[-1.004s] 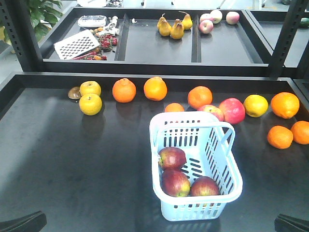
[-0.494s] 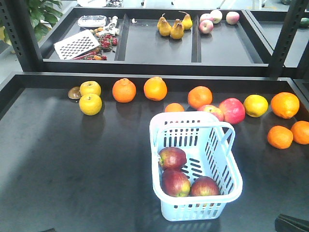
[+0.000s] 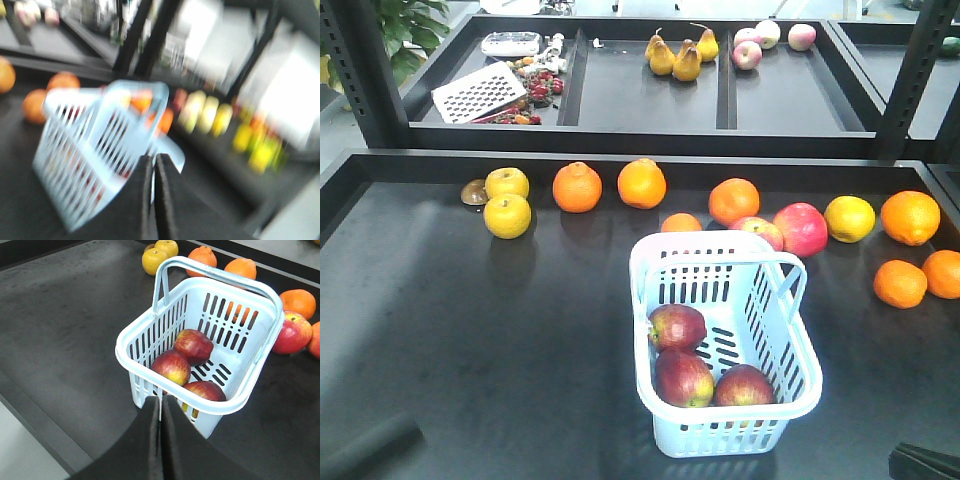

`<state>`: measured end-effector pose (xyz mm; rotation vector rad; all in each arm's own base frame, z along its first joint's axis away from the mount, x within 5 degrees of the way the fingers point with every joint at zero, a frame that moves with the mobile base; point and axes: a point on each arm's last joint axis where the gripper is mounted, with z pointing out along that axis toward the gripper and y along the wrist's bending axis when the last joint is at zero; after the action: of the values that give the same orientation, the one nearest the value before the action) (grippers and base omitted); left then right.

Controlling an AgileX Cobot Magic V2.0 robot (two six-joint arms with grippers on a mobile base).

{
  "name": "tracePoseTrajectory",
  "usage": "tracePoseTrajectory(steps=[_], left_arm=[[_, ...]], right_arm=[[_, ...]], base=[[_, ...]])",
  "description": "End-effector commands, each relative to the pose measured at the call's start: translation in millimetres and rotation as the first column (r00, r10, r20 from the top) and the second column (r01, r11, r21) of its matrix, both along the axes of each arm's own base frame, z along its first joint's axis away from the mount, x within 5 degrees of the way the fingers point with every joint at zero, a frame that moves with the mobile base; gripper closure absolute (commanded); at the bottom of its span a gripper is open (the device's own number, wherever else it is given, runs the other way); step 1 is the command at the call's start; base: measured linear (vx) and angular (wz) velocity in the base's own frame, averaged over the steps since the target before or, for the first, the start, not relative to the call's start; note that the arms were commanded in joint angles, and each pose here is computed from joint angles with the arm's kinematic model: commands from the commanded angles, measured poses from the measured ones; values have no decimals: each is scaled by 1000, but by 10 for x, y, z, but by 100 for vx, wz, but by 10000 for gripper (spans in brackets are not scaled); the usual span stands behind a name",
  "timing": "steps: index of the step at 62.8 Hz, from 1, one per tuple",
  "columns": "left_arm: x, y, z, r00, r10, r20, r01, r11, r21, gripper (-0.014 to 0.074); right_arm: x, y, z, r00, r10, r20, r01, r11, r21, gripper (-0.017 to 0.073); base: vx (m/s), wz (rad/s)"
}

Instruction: Pick three apples into basket with both arms

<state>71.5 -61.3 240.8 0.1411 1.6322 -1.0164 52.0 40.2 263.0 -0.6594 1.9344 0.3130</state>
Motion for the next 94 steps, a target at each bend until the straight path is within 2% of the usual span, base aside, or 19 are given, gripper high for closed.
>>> tracePoseTrajectory(steps=[1,5,8,11,14,17,20,26,31,38,43,48,51,60,67,74,83,88,94], left_arm=[[56,73,197,998,64,-30,-70,959,-275,601],[83,121,215,993,106,-58,-120,931,-346,601],[101,149,214,988,143,-60,-155,925,-347,601],[123,182,198,979,198,-43,-202,929,-309,601],[140,217,147,966,259,-3,-253,939,-234,601],[157,257,82,948,319,23,-310,935,-171,601],[170,304,22,927,374,31,-366,920,-139,601],[187,384,-55,889,458,13,-452,882,-133,601],[201,421,-126,866,501,0,-500,865,-41,601],[204,451,-256,842,532,-85,-527,846,77,601],[191,459,-348,832,540,-131,-516,838,176,601],[174,458,-407,837,532,-128,-485,829,277,601],[159,459,-431,841,528,-116,-474,824,310,601],[70,478,-584,852,523,-41,-485,815,318,601],[11,488,-526,859,511,40,-493,802,337,601],[-54,511,-491,848,500,173,-526,763,374,601],[-152,547,-439,803,504,318,-595,707,381,601],[-160,567,-448,787,531,315,-617,687,384,601],[-160,592,-472,768,583,264,-639,676,368,601]], right_arm=[[36,-2,115,998,-25,57,23,999,37,564],[36,-2,115,998,-25,57,23,999,37,564],[36,-2,115,998,-25,57,23,999,37,564],[36,-2,115,998,-25,57,23,999,37,564],[36,-2,115,998,-25,57,23,999,37,564],[36,-2,115,998,-25,57,23,999,37,564],[36,-2,115,998,-25,57,23,999,37,564],[36,-2,115,998,-25,57,23,999,37,564],[36,-2,115,998,-25,57,23,999,37,564],[36,-2,115,998,-25,57,23,999,37,564],[36,-2,115,998,-25,57,23,999,37,564],[36,-2,115,998,-25,57,23,999,37,564],[36,-2,115,998,-25,57,23,999,37,564],[36,-2,115,998,-25,57,23,999,37,564],[36,-2,115,998,-25,57,23,999,37,564],[36,-2,115,998,-25,57,23,999,37,564],[36,-2,115,998,-25,57,23,999,37,564],[37,-1,113,998,-24,54,22,999,36,564],[36,0,112,998,-24,53,22,999,37,564]], base=[[0,0],[0,0],[0,0],[0,0],[0,0],[0,0],[0,0],[0,0],[0,0],[0,0],[0,0],[0,0],[0,0],[0,0],[0,0],[0,0],[0,0],[0,0],[0,0]])
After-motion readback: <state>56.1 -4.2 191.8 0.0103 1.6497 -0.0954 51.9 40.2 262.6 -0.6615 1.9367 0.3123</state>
